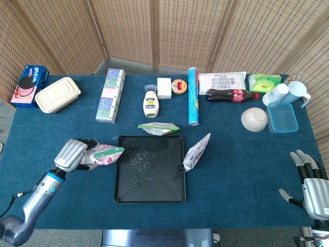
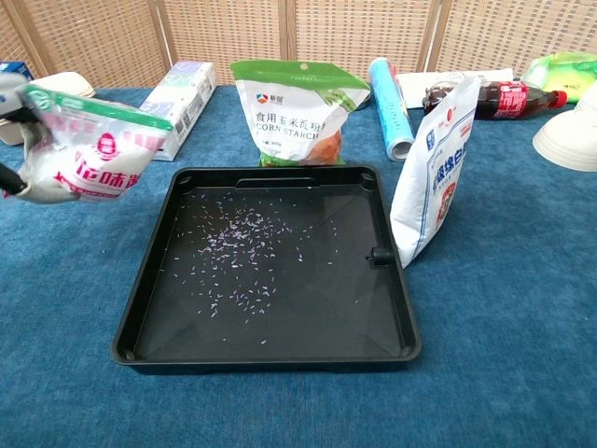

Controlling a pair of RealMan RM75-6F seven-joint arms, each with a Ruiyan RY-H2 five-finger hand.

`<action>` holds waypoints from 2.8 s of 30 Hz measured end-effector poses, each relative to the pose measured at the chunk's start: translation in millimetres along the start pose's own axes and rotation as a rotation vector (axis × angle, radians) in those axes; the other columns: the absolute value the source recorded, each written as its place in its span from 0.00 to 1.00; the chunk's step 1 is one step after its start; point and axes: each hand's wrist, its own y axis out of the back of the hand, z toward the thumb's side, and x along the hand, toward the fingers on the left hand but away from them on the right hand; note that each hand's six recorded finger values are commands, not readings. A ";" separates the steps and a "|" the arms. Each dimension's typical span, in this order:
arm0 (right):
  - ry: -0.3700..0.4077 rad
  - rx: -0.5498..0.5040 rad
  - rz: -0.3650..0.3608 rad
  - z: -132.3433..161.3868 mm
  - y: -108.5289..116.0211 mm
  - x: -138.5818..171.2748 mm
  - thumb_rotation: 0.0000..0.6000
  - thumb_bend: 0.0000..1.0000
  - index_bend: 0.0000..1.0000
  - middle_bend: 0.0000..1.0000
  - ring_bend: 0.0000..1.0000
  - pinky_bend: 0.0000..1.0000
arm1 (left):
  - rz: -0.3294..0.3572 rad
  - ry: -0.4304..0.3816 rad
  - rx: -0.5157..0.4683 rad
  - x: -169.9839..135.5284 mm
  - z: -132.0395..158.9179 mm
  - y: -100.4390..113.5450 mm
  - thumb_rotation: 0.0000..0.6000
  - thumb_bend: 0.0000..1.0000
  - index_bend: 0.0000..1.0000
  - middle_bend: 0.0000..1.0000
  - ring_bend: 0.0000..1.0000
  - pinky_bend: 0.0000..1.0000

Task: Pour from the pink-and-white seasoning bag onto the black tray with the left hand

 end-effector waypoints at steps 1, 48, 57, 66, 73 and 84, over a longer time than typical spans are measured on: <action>0.000 -0.001 -0.001 -0.1 0.2 0.0 1.00 0.00 0.00 0.00 0.08 0.09 | 0.008 0.004 -0.020 -1.5 -2.7 -3.5 1.00 0.43 0.72 0.55 0.53 0.47; -0.007 0.003 0.016 -3.3 2.1 3.5 1.00 0.00 0.00 0.00 0.08 0.09 | -0.037 0.115 -0.066 -17.7 -20.0 -59.2 1.00 0.02 0.02 0.00 0.00 0.06; -0.003 0.011 0.021 -1.7 0.5 4.3 1.00 0.00 0.00 0.00 0.08 0.09 | -0.111 0.095 0.007 -30.9 -21.8 -56.1 0.89 0.00 0.02 0.00 0.00 0.04; -0.005 0.016 0.026 -2.2 -1.2 3.4 1.00 0.00 0.00 0.00 0.08 0.09 | -0.140 0.061 -0.045 -39.3 -28.0 -46.9 0.79 0.00 0.02 0.00 0.00 0.04; -0.005 0.020 0.028 -1.6 -2.0 3.7 1.00 0.00 0.00 0.00 0.08 0.09 | -0.228 0.073 -0.033 -46.8 -35.8 -52.3 0.68 0.00 0.02 0.00 0.00 0.02; -0.005 0.020 0.028 -1.8 -2.3 3.3 1.00 0.00 0.00 0.00 0.08 0.09 | -0.093 0.067 -0.036 -50.1 -42.1 -21.0 0.68 0.00 0.02 0.00 0.00 0.02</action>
